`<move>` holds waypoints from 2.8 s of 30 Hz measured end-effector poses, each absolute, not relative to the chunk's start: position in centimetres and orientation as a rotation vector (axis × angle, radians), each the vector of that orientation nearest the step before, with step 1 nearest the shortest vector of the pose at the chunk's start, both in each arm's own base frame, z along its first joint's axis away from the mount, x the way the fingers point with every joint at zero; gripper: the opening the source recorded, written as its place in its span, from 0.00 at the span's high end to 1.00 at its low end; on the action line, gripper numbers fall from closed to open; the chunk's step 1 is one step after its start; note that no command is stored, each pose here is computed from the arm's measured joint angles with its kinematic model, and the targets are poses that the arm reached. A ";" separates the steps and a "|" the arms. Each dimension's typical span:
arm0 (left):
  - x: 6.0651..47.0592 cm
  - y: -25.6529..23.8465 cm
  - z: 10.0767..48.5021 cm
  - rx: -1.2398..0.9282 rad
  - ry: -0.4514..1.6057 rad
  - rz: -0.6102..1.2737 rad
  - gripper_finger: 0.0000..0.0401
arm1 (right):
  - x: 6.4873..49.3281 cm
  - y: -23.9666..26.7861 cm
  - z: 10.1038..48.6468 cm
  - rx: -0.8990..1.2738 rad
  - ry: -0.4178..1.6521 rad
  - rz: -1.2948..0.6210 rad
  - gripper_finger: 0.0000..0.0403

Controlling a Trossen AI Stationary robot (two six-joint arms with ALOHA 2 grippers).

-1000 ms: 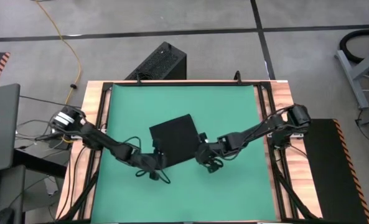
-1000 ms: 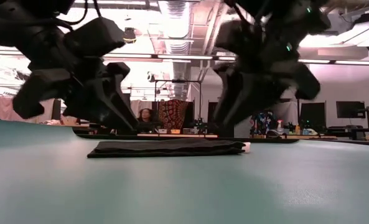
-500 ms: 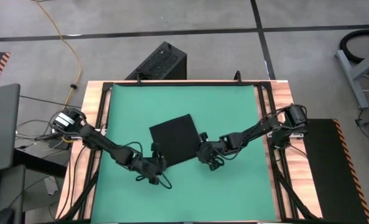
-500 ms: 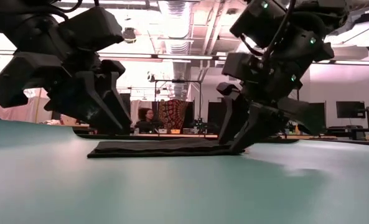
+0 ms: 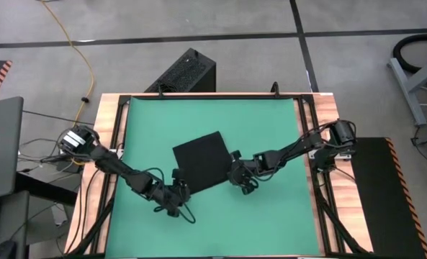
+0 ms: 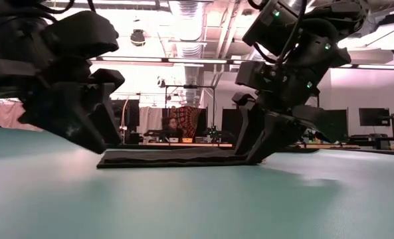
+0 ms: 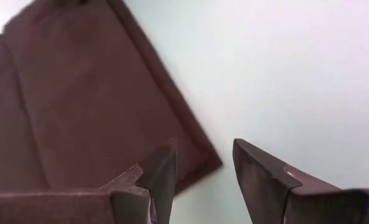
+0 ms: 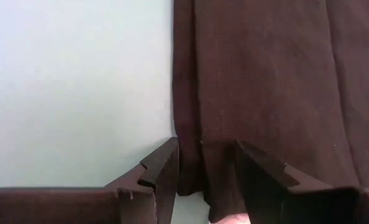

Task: Roll towel
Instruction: Roll the brown towel

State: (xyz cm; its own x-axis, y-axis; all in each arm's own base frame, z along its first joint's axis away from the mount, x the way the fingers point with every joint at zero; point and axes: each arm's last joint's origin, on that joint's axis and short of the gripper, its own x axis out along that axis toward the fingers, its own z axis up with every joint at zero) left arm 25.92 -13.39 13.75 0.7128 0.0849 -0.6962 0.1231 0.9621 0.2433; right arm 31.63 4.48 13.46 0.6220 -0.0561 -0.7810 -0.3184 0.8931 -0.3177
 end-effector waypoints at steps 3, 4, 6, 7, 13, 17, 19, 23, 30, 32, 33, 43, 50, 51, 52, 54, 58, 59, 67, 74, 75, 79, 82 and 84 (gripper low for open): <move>25.6 -13.7 13.6 0.294 0.792 -0.025 0.63 | 31.6 4.5 13.5 -0.456 0.893 0.156 0.57; 25.5 -13.8 13.6 0.296 0.793 -0.025 0.63 | 31.7 4.5 13.5 -0.456 0.892 0.155 0.57; 25.4 -13.9 13.6 0.301 0.793 -0.024 0.63 | 31.7 4.5 13.5 -0.455 0.889 0.154 0.57; 25.4 -13.8 13.6 0.306 0.790 -0.014 0.63 | 31.7 4.5 13.5 -0.455 0.888 0.154 0.57; 25.4 -13.4 12.9 0.365 0.800 -0.004 0.63 | 31.7 4.5 13.5 -0.454 0.887 0.151 0.57; 25.8 -13.3 11.5 0.384 0.823 -0.019 0.63 | 31.7 4.5 13.5 -0.454 0.887 0.150 0.57; 26.0 -13.2 10.8 0.404 0.834 0.010 0.63 | 31.7 4.4 13.5 -0.454 0.888 0.149 0.57; 26.2 -13.1 10.3 0.400 0.833 0.064 0.63 | 31.7 4.4 13.5 -0.433 0.887 0.137 0.57; 26.1 -12.6 10.1 0.349 0.866 0.108 0.69 | 31.9 4.0 12.5 -0.333 0.931 0.056 0.65; 26.1 -12.3 10.1 0.329 0.877 0.130 0.75 | 32.0 4.2 11.6 -0.316 0.953 0.048 0.70; 26.1 -12.1 10.0 0.325 0.881 0.147 0.78 | 32.0 4.3 11.2 -0.311 0.962 0.044 0.72; 26.1 -11.7 10.0 0.316 0.884 0.185 0.99 | 31.5 6.7 12.1 -0.266 0.911 -0.013 0.98; 25.3 -12.8 11.3 0.273 0.844 0.160 0.99 | 30.9 7.7 13.5 -0.149 0.894 -0.014 0.96; 25.2 -12.9 11.6 0.263 0.833 0.157 0.99 | 30.8 7.8 13.4 -0.133 0.898 -0.009 0.96; 25.1 -13.1 11.8 0.255 0.820 0.155 0.99 | 30.8 8.0 13.4 -0.116 0.903 0.004 0.97; 25.1 -13.2 12.3 0.246 0.799 0.155 0.99 | 30.7 8.3 13.4 -0.080 0.906 0.027 0.97; 25.1 -13.2 13.0 0.229 0.774 0.153 0.99 | 31.0 9.0 14.0 -0.033 0.901 0.053 0.97; 25.1 -13.1 13.2 0.228 0.768 0.151 0.99 | 31.2 9.2 14.3 -0.032 0.898 0.058 0.97; 25.3 -12.3 13.8 0.241 0.761 0.163 0.99 | 32.6 8.8 16.7 -0.032 0.954 0.051 0.97; 25.9 -10.9 13.7 0.228 0.789 0.195 1.00 | 33.1 7.2 17.3 -0.007 0.984 0.009 0.97; 25.9 -10.7 13.7 0.223 0.797 0.185 1.00 | 33.2 7.0 17.4 0.000 0.986 0.014 0.97; 26.1 -10.4 13.7 0.223 0.806 0.178 1.00 | 33.6 6.6 18.1 -0.002 0.991 0.013 0.97; 26.0 -10.2 13.7 0.238 0.818 0.185 1.00 | 33.7 6.1 18.4 -0.008 1.009 0.002 0.97; 26.1 -10.0 13.6 0.238 0.824 0.194 1.00 | 33.6 5.5 18.3 -0.002 1.025 -0.014 0.97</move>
State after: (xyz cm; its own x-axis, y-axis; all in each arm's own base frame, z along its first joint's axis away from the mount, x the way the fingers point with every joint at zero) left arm 26.05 -10.04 13.63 0.6643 0.2620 -0.7000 -0.0784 0.9558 0.2833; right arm 33.64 5.53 18.30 0.5192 -0.0129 -0.8546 0.0109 0.9999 -0.0084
